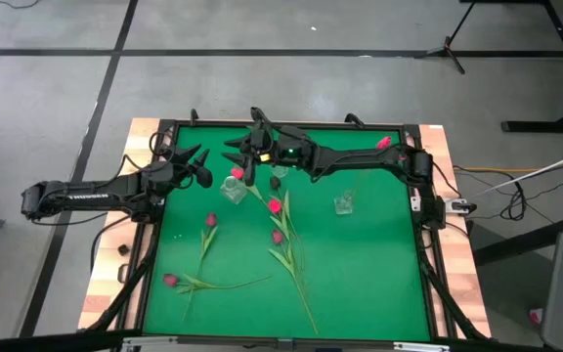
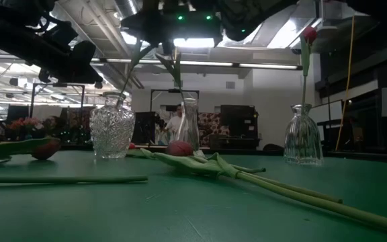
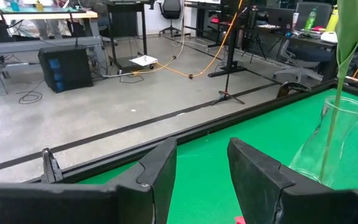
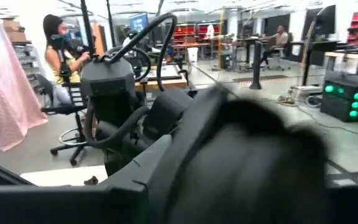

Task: Sort flowers into vase by color
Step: Put the right black tulip into the bottom left transparent vase

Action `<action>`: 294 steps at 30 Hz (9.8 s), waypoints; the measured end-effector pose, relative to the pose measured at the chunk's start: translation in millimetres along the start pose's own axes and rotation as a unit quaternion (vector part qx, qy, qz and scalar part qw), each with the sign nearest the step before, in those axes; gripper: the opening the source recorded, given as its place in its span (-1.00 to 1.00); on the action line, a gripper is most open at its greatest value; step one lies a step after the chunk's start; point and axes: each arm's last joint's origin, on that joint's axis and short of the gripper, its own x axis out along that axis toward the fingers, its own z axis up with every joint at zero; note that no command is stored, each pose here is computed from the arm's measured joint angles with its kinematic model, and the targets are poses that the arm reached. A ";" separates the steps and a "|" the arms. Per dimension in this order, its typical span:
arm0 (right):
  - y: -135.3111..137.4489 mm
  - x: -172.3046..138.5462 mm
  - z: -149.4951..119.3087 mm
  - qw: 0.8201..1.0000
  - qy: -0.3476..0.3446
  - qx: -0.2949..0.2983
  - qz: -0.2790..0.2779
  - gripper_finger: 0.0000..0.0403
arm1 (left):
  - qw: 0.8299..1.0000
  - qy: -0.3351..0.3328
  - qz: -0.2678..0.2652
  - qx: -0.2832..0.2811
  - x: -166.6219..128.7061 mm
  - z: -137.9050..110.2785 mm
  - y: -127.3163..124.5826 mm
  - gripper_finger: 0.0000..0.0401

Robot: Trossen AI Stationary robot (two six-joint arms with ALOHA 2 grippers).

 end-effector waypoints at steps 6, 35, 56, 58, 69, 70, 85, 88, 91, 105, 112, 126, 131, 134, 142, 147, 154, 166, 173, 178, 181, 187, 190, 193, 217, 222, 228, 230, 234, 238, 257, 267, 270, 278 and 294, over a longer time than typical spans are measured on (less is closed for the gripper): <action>-0.3 19.8 4.2 0.999 0.017 -0.022 0.034 -0.21 | 1.000 -0.005 0.020 0.016 0.0 0.4 1.1 -0.30; -14.5 34.8 23.6 0.994 0.007 -0.110 0.025 -0.21 | 0.998 -0.011 0.055 0.031 -0.2 0.8 3.2 -0.30; -17.4 35.3 39.4 0.985 0.051 -0.156 -0.054 0.61 | 0.997 -0.013 0.068 0.033 -0.3 0.6 4.0 -0.30; -17.1 34.5 51.3 0.981 0.065 -0.173 -0.060 0.64 | 0.997 -0.010 0.069 0.037 -0.3 -0.2 4.2 -0.30; -11.6 -3.8 129.6 0.938 0.163 -0.286 -0.106 0.62 | 0.997 0.007 0.066 0.041 -0.4 -4.5 4.9 -0.30; -10.3 -12.9 141.1 0.936 0.165 -0.292 -0.111 0.62 | 0.997 0.009 0.059 0.041 -0.4 -4.6 4.5 -0.30; 3.5 -119.5 234.4 0.935 0.178 -0.281 -0.128 0.61 | 0.967 0.023 -0.253 0.006 1.0 2.6 -20.3 -0.30; 3.4 -121.4 232.8 0.933 0.189 -0.278 -0.126 0.61 | 0.953 0.043 -0.299 -0.004 1.2 0.5 -24.2 -0.30; 3.4 -122.1 230.6 0.932 0.201 -0.277 -0.123 0.61 | 0.949 0.045 -0.311 -0.004 2.0 0.2 -26.1 -0.30; 6.2 -141.3 229.5 0.920 0.256 -0.280 -0.103 0.61 | 0.976 0.024 -0.212 -0.036 14.0 -0.2 -29.9 -0.30; 20.3 -185.1 246.8 0.930 0.262 -0.257 -0.009 0.61 | 0.967 -0.005 -0.223 -0.124 12.4 9.8 -30.7 -0.30; 41.5 -286.1 260.3 0.921 0.339 -0.182 0.058 0.61 | 0.951 -0.059 -0.244 -0.183 9.9 23.6 -31.6 -0.30; 51.0 -331.9 266.1 0.935 0.303 -0.171 0.076 0.61 | 0.947 -0.070 -0.245 -0.198 9.3 26.7 -31.4 -0.30; 54.9 -352.4 259.6 0.940 0.293 -0.154 0.085 0.61 | 0.943 -0.081 -0.248 -0.206 8.6 29.1 -31.2 -0.30; 57.0 -381.4 215.1 0.963 0.217 -0.145 0.064 0.61 | 0.943 -0.081 -0.248 -0.205 8.6 29.1 -31.3 -0.30; 56.6 -397.6 186.4 0.975 0.179 -0.127 0.029 0.61 | 0.941 -0.089 -0.250 -0.211 8.1 31.0 -31.1 -0.30; 54.9 -404.4 155.0 0.981 0.174 -0.082 0.002 0.61 | 0.943 -0.090 -0.249 -0.202 8.1 30.9 -31.2 -0.30; 50.7 -393.4 119.4 0.974 0.219 -0.061 -0.003 0.61 | 0.940 -0.082 -0.282 -0.172 11.4 29.3 -32.3 -0.29; 49.6 -388.8 113.7 0.974 0.216 -0.063 -0.003 0.61 | 0.937 -0.041 -0.319 -0.138 19.6 19.4 -37.8 -0.08; 49.7 -389.0 113.5 0.975 0.217 -0.050 -0.005 0.61 | 0.948 -0.016 -0.310 -0.074 23.3 9.7 -39.3 0.12; 49.8 -389.0 113.5 0.975 0.217 -0.048 -0.004 0.61 | 0.951 -0.009 -0.307 -0.041 23.7 6.4 -39.3 0.18; 49.9 -389.1 113.4 0.975 0.218 -0.038 -0.004 0.61 | 0.951 -0.011 -0.307 -0.013 23.2 5.5 -38.5 0.19; 49.9 -389.1 113.4 0.975 0.218 -0.033 -0.005 0.61 | 0.945 0.010 -0.326 -0.009 22.8 2.0 -39.1 0.19; 49.9 -389.1 113.3 0.975 0.218 -0.033 -0.005 0.61 | 0.944 0.053 -0.326 -0.013 22.7 -5.5 -38.6 0.19; 49.3 -388.3 113.4 0.975 0.218 -0.034 -0.014 0.61 | 0.944 0.082 -0.320 0.003 32.4 1.7 -52.4 0.18; 49.3 -388.4 113.5 0.975 0.218 -0.033 -0.014 0.61 | 0.944 0.086 -0.318 0.001 32.4 1.1 -52.2 0.07; 49.3 -388.4 113.4 0.976 0.218 -0.020 -0.017 0.61 | 0.949 0.082 -0.303 0.001 33.0 1.4 -51.5 -0.28; 49.3 -388.5 113.2 0.975 0.219 -0.020 -0.017 0.61 | 0.951 0.081 -0.299 0.000 33.2 1.5 -51.3 -0.39; 49.3 -388.5 113.2 0.975 0.219 -0.020 -0.017 0.61 | 0.955 0.080 -0.286 -0.016 33.3 2.4 -50.6 -0.61; 49.3 -388.5 113.2 0.975 0.219 -0.020 -0.017 0.61 | 0.959 0.082 -0.265 -0.055 33.3 3.8 -49.2 -0.80; 49.3 -388.5 113.3 0.976 0.219 -0.012 -0.018 0.61 | 0.963 0.033 -0.228 -0.138 11.8 21.8 -38.9 -0.96; 49.9 -388.5 113.3 0.976 0.218 0.016 -0.015 0.61 | 0.966 0.022 -0.238 -0.096 -0.1 19.1 -48.9 -0.93; 49.9 -388.4 113.3 0.976 0.218 0.016 -0.015 0.61 | 0.965 0.017 -0.251 -0.072 -4.5 18.5 -52.3 -0.93; 49.9 -388.4 113.4 0.976 0.217 0.016 -0.015 0.61 | 0.970 -0.033 -0.237 -0.040 -12.6 24.3 -56.9 -0.94; 49.8 -388.2 113.5 0.976 0.217 0.016 -0.016 0.61 | 0.960 -0.102 -0.239 -0.102 -14.7 -26.3 -33.9 -0.94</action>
